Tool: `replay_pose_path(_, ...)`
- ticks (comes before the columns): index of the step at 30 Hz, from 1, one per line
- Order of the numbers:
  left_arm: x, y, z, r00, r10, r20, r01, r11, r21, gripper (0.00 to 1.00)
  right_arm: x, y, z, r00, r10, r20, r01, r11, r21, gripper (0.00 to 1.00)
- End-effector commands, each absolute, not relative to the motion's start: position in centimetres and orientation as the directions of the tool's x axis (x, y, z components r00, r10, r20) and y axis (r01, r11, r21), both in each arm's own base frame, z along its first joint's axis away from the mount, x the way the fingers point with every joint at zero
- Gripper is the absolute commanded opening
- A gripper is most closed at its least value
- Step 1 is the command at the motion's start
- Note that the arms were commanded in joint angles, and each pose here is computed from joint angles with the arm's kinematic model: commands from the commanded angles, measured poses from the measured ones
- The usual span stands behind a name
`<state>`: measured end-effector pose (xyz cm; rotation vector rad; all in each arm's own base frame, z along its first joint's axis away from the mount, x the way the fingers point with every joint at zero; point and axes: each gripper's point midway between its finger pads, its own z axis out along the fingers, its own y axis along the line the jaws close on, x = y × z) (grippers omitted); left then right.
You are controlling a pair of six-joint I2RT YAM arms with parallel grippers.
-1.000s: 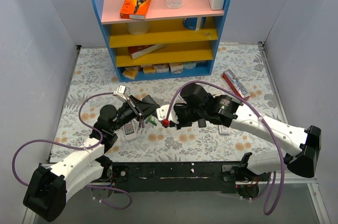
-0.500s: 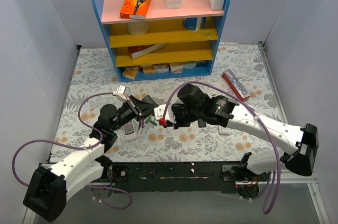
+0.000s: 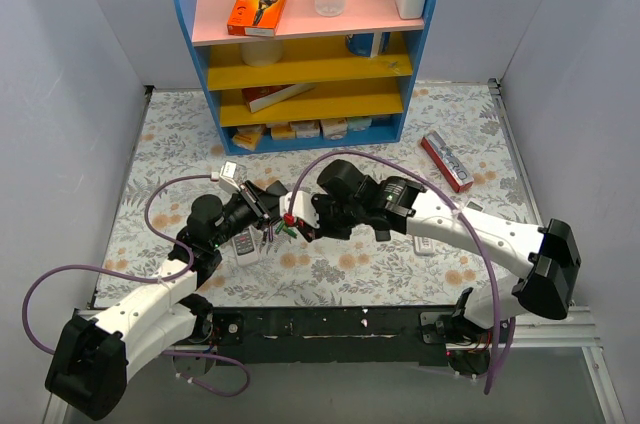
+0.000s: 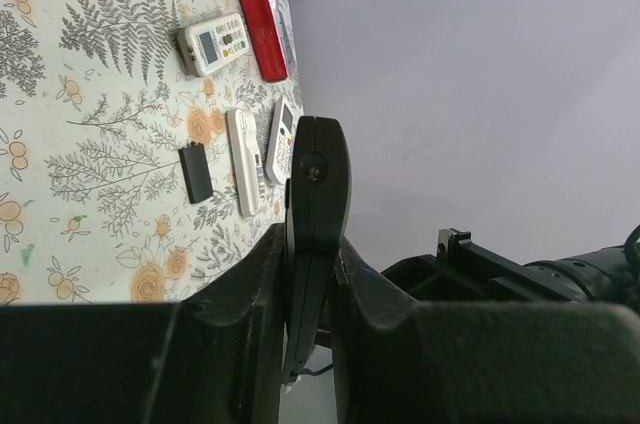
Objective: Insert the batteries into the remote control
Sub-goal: Load the battery into the remote control.
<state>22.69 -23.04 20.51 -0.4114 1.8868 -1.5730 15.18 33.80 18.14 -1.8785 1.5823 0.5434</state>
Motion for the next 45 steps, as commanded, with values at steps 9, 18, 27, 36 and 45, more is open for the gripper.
replay_pose_path(9, 20.4, -24.5, 27.7, -0.743, -0.512, -0.431, 0.419, 0.148, -0.896, 0.00, 15.0, 37.0, 16.7, 0.037, -0.783, -0.621, -0.999, -0.050, 0.004, 0.11)
replay_pose_path(18, 20.2, -24.1, 27.8, -0.675, -0.489, -0.552, 0.521, 0.213, -0.826, 0.00, 14.5, 38.2, 15.6, -0.110, -0.789, -0.605, -0.990, 0.029, 0.142, 0.15)
replay_pose_path(27, 23.1, -21.3, 22.2, -0.593, -0.599, -0.537, 0.355, 0.405, -0.843, 0.00, 15.5, 37.2, 18.4, -0.219, -0.712, -0.667, -0.976, 0.147, 0.163, 0.36)
replay_pose_path(36, 24.3, -19.6, 18.8, -0.552, -0.632, -0.544, 0.249, 0.498, -0.831, 0.00, 20.1, 31.1, 19.9, -0.431, -0.546, -0.719, -0.863, 0.483, 0.150, 0.71)
replay_pose_path(45, 24.6, -19.3, 18.2, -0.548, -0.653, -0.523, 0.204, 0.502, -0.840, 0.00, 22.8, 20.9, 12.6, -0.782, -0.291, -0.550, -0.395, 0.916, 0.077, 0.87)
